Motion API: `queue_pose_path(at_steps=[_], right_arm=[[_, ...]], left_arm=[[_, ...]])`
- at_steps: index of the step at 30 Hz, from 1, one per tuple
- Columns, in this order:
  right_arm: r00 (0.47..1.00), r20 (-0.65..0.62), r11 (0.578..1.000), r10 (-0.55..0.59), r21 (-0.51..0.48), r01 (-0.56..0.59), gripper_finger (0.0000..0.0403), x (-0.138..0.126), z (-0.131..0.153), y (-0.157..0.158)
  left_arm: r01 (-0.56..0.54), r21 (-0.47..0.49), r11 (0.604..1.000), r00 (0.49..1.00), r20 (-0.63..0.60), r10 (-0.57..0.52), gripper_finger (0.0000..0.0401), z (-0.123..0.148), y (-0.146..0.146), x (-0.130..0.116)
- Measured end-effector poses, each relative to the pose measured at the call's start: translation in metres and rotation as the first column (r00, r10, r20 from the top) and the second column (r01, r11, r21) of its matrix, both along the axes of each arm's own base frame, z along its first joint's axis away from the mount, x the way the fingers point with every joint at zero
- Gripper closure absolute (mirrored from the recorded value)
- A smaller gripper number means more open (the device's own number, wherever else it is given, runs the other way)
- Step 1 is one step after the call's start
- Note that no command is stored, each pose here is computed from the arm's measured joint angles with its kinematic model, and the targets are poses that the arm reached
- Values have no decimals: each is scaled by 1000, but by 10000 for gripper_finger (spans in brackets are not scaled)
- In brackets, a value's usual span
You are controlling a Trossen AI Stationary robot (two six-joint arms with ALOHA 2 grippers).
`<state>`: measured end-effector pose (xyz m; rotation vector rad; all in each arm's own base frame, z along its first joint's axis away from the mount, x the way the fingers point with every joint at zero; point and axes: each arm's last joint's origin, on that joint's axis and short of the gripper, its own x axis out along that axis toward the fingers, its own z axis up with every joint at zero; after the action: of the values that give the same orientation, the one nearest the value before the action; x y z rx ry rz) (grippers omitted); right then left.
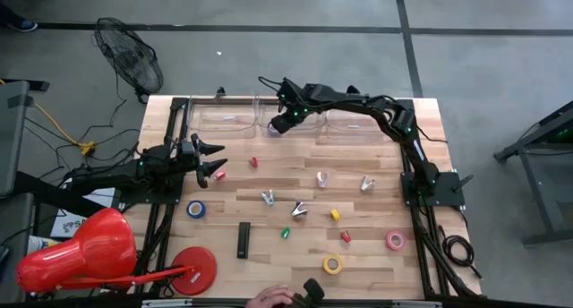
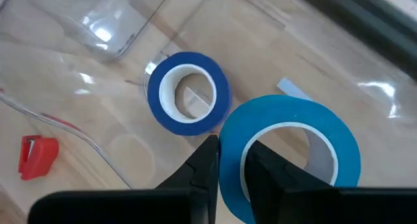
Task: Pick and place Stapler, Stapler remover, tape
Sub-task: Put the blue tape into the middle transparent bin, then put the pink tape into the middle transparent bin
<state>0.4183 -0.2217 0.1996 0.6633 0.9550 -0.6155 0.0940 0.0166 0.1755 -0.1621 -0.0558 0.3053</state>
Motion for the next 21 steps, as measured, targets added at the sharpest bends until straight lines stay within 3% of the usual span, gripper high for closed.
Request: queue_pose_path(at_steps=[11,21], right_arm=[[1000,13,999,-10,45,9,321,1,-2,1],[1000,1,997,-26,70,26,269,-1,-3,2]], left_arm=[[0,0,1000,1000,0,0,171,0,0,0],[0,0,1000,1000,1,0,171,0,0,0]])
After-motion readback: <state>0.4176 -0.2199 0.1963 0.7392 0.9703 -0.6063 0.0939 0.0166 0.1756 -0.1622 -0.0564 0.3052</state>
